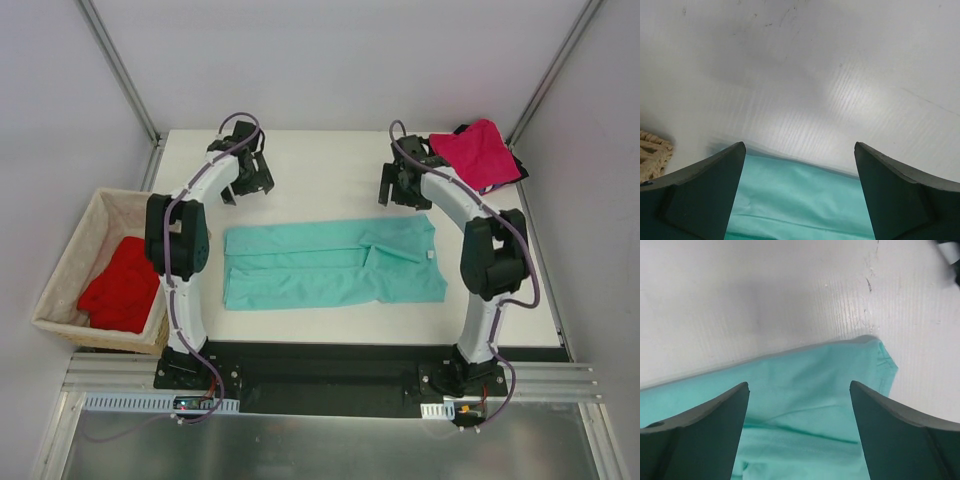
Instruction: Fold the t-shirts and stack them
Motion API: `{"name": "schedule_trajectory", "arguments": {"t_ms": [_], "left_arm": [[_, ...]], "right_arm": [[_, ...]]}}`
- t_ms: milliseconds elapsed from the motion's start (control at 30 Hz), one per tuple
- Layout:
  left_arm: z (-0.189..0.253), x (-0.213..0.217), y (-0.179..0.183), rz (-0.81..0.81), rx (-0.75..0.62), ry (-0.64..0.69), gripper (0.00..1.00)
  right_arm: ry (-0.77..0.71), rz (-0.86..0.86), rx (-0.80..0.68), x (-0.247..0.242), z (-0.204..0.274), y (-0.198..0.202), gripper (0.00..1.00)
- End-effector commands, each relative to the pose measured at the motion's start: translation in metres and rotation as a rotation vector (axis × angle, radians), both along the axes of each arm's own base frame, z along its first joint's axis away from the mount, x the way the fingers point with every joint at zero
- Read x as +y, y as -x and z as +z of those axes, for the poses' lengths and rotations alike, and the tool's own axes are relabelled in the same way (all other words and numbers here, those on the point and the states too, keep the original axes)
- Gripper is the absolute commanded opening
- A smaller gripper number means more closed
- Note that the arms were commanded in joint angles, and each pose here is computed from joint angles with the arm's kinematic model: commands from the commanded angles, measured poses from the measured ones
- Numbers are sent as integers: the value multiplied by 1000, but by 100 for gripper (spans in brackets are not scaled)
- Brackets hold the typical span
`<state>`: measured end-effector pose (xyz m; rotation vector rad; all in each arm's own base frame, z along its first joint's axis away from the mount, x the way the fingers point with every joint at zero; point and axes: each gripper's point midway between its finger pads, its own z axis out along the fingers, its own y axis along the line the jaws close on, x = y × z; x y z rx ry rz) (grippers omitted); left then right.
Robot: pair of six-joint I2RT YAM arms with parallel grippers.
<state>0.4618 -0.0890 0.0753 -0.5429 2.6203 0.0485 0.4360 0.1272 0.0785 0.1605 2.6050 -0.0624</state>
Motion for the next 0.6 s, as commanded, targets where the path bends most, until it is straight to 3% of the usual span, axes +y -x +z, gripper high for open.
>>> {"name": "schedule_trajectory", "arguments": {"t_ms": [0,333,567], "left_arm": [[73,-9,20,-55,-120,42,92],[51,-10,84,-46,-29,71,93],[34,-9,91,-40,10,62,92]], "right_arm": [[6,70,-130,7,79,19,86],[28,162,-56,30,51,61,82],[13,166,23,43,4,60,68]]}}
